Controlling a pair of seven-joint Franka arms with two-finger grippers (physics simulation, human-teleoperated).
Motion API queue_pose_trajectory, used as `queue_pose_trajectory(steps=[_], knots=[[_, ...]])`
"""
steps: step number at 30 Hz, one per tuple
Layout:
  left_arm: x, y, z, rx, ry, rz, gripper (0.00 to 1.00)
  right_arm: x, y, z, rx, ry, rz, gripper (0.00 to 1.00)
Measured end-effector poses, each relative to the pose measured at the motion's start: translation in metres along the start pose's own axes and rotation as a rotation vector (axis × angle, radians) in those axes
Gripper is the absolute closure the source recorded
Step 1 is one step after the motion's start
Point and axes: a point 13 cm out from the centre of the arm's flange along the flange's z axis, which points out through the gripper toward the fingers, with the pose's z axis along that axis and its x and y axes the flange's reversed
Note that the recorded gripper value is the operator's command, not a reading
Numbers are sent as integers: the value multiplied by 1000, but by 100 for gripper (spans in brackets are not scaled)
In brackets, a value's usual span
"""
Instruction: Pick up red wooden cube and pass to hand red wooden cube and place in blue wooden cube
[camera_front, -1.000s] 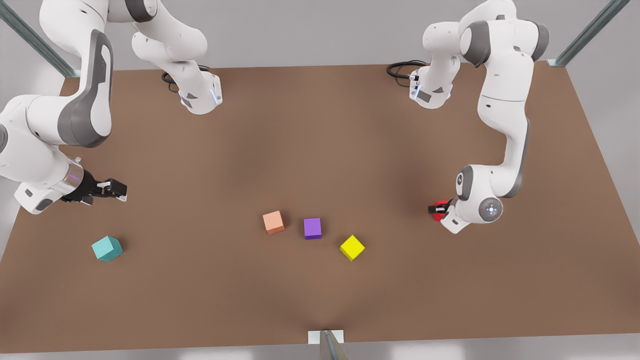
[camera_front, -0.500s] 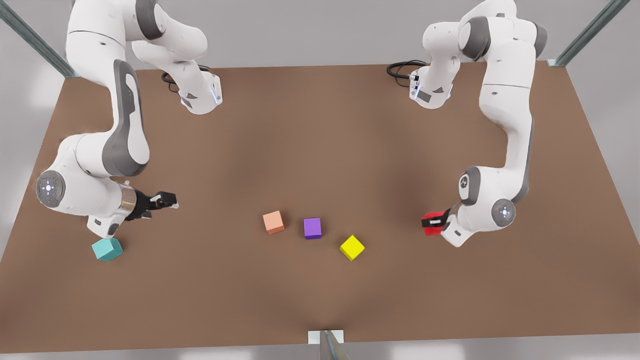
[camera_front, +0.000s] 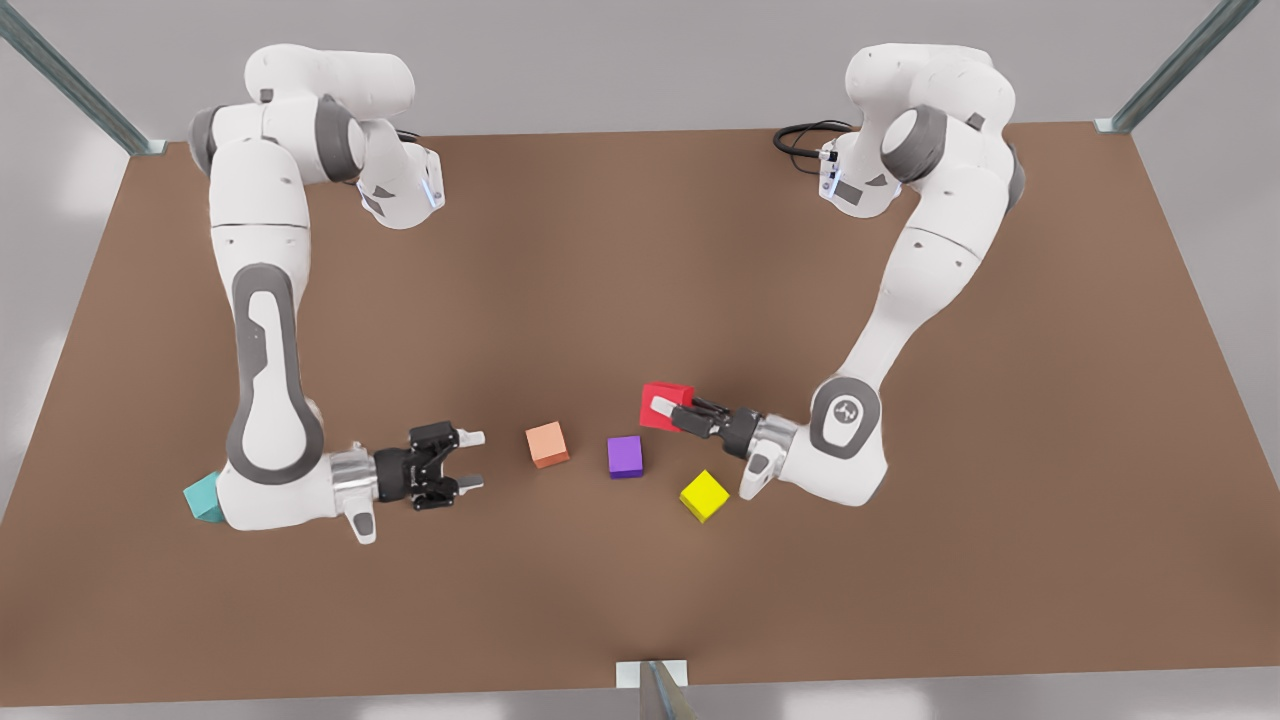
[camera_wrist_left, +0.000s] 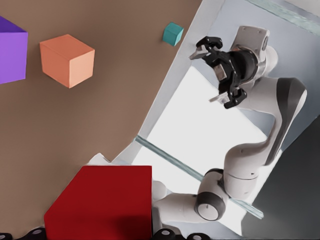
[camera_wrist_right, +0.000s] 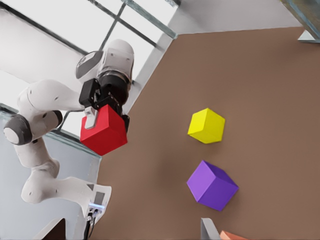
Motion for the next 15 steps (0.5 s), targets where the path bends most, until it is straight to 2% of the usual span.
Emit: queue_pose_trajectory(steps=[3,6,15], knots=[[1,-12,5,83,19,75,46,-17,10,10,-47,-83,-118,0],[-3,-13,10,84,-5,197,49,-30,12,16,-37,-141,-226,0],[-36,-30,26,58,-137,451,51,-35,58,98,-47,-202,-474,0]])
